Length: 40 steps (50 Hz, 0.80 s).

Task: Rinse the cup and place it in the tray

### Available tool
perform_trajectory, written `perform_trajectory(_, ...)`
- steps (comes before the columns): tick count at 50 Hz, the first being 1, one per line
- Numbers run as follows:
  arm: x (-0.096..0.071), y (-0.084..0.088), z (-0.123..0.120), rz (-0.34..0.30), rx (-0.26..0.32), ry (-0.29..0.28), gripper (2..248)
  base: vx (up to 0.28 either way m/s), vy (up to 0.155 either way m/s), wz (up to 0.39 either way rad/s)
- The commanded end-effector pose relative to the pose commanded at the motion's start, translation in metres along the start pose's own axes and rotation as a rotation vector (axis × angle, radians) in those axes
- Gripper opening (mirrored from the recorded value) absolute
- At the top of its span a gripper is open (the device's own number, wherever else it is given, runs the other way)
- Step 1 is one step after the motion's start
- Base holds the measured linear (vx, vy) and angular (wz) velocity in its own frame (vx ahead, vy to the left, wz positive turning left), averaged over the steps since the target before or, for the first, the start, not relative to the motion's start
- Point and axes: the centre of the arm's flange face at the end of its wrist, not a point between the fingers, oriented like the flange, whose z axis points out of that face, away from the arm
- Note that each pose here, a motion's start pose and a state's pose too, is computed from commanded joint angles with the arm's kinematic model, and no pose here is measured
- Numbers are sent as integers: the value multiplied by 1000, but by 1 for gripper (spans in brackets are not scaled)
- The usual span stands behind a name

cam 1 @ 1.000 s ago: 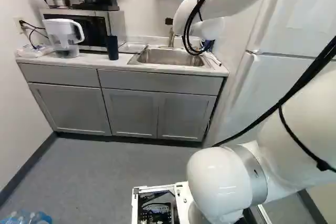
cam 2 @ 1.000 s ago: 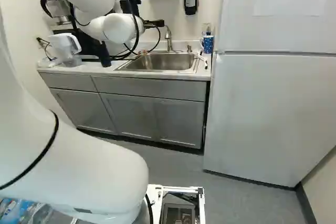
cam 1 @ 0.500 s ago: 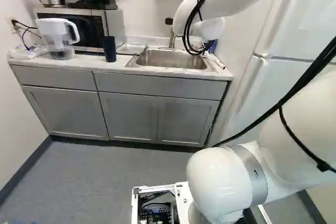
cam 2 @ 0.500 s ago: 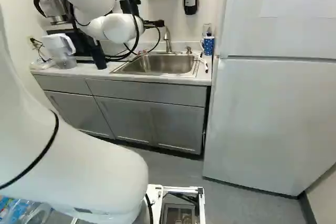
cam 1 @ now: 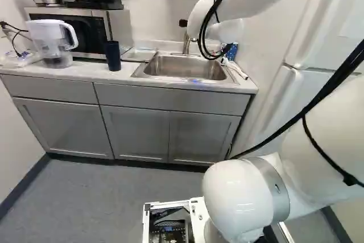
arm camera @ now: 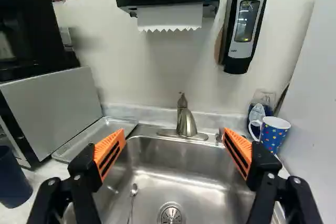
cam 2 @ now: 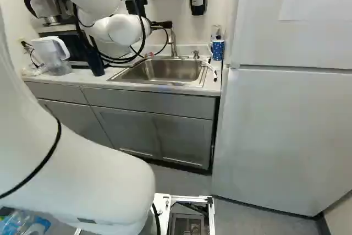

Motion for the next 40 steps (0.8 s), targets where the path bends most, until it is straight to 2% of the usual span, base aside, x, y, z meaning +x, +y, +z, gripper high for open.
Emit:
perform_trajectory(16,0,0,0,0,0,0,247,103,-12,72)
perform_trajectory(40,0,0,0,0,0,0,247,102,21,113)
